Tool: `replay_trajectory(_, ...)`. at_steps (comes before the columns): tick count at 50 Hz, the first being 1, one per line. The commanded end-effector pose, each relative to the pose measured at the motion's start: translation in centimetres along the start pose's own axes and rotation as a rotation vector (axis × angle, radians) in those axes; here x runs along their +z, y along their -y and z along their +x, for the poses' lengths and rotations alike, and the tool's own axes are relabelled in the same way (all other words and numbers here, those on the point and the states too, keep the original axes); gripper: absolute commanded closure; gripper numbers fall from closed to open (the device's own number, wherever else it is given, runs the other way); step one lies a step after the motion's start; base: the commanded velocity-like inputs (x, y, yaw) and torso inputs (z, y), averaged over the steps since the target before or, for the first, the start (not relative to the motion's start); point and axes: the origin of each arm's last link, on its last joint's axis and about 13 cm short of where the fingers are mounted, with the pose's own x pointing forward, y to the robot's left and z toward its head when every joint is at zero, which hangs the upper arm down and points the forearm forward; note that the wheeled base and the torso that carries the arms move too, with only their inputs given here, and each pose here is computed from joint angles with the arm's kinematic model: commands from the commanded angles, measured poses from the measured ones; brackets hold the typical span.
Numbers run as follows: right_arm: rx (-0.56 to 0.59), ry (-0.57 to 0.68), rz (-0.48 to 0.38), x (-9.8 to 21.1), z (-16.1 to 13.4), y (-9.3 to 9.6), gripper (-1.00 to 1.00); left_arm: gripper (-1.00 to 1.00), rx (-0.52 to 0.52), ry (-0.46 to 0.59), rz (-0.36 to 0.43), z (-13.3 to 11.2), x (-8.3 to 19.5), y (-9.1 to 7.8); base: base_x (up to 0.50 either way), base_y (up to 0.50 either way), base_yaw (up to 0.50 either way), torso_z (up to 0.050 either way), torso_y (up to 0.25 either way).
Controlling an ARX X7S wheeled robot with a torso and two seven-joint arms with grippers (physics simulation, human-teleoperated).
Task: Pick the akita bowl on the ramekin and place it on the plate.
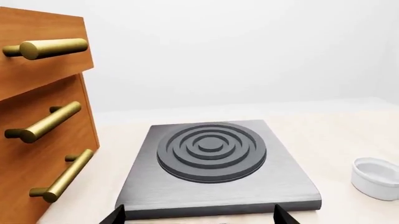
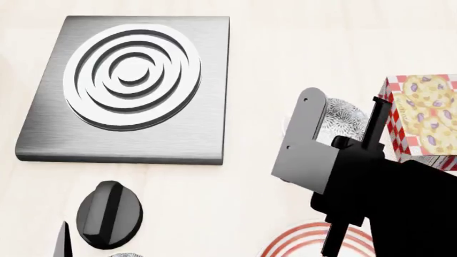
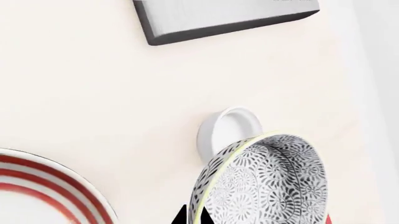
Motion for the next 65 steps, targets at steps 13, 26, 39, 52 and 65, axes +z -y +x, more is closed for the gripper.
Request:
replay_trajectory(13, 0.056, -0.005, -0.067, -0.5, -3.2, -2.7, 1.00, -1.00, -0.005, -0.004, -0.003, -0.1, 0.0, 0.1, 0.00, 0.00, 0.00, 0.000, 0.000)
replay_trajectory(26, 0.094, -0.005, -0.082, -1.0, -3.9, -4.3, 1.00, -1.00, -0.007, -0.006, 0.000, 0.0, -0.1, 0.1, 0.00, 0.00, 0.00, 0.000, 0.000)
replay_trajectory(39, 0.136, -0.020, -0.078, -1.7, -4.3, -5.9, 1.00, -1.00, -0.003, -0.004, -0.003, 0.0, -0.1, 0.1, 0.00, 0.00, 0.00, 0.000, 0.001)
replay_trajectory(52, 0.168, -0.039, -0.061, -3.0, -5.1, -7.4, 1.00, -1.00, -0.001, -0.006, -0.004, 0.0, -0.1, 0.0, 0.00, 0.00, 0.00, 0.000, 0.000)
replay_trajectory(65, 0.198, -0.039, -0.063, -3.4, -6.0, -9.1, 1.00, -1.00, -0.001, -0.005, -0.006, 0.0, 0.0, 0.1, 0.00, 0.00, 0.00, 0.000, 0.000)
